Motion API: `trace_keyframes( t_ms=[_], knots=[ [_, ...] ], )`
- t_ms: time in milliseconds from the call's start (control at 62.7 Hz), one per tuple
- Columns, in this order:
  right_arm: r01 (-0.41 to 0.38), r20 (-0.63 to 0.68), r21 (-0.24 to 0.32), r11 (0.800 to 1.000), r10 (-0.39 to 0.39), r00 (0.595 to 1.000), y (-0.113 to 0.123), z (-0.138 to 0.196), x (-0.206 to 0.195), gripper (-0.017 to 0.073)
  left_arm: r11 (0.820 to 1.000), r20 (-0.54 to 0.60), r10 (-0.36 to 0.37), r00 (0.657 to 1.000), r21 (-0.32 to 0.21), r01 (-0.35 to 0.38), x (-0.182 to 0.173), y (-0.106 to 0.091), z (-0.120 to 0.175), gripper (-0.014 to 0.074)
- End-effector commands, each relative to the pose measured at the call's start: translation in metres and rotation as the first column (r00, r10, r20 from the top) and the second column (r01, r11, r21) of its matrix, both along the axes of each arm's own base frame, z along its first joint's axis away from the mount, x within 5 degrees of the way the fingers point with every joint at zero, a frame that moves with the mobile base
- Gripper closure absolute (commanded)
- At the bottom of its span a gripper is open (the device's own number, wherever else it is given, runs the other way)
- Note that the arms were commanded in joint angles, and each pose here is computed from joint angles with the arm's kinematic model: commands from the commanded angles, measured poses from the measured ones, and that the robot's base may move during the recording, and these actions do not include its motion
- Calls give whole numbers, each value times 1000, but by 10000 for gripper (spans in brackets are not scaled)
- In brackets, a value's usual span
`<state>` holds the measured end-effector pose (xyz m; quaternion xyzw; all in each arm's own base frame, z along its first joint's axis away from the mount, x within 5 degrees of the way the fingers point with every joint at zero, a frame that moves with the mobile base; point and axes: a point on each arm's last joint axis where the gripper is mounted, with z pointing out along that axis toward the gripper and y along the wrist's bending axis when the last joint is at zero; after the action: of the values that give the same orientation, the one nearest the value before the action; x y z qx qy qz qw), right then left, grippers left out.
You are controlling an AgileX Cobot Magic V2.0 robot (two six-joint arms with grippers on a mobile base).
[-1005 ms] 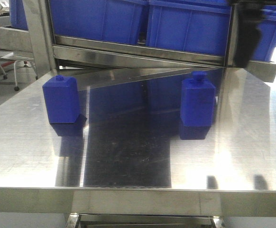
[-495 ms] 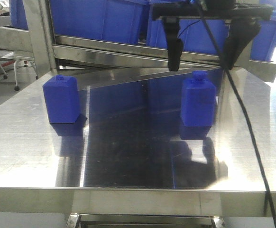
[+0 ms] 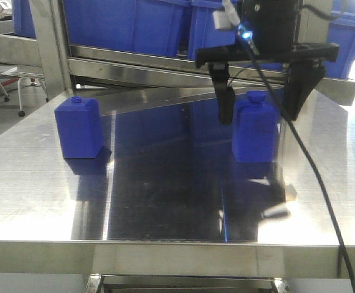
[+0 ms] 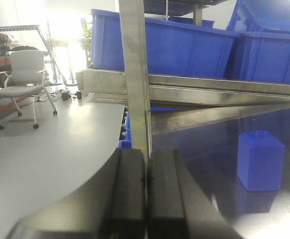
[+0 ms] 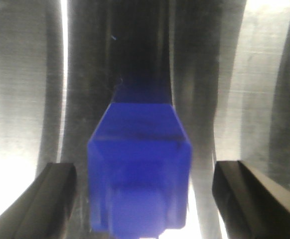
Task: Pick and sort blue part to right shelf
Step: 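Lower the open right gripper over the blue bottle nearer it, then close the right gripper on the blue bottle and lift it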
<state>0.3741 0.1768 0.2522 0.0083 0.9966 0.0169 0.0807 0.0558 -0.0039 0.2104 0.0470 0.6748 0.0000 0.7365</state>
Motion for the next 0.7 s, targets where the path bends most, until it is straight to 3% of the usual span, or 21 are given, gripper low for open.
trace_keyframes(
  t_ms=[0, 559, 686],
  knots=[
    [-6, 87, 33, 999, 4, 996, -3, 25, 2, -65, 1000, 82, -3, 997, -13, 4, -2, 0, 1, 469],
    [-1, 69, 49, 999, -3, 998, -2, 11, 9, -63, 1000, 82, -3, 997, -13, 4, -2, 0, 1, 469],
    [0, 67, 49, 999, -3, 998, -2, 11, 9, 22, 1000, 82, -3, 997, -13, 4, -2, 0, 1, 469]
  ],
)
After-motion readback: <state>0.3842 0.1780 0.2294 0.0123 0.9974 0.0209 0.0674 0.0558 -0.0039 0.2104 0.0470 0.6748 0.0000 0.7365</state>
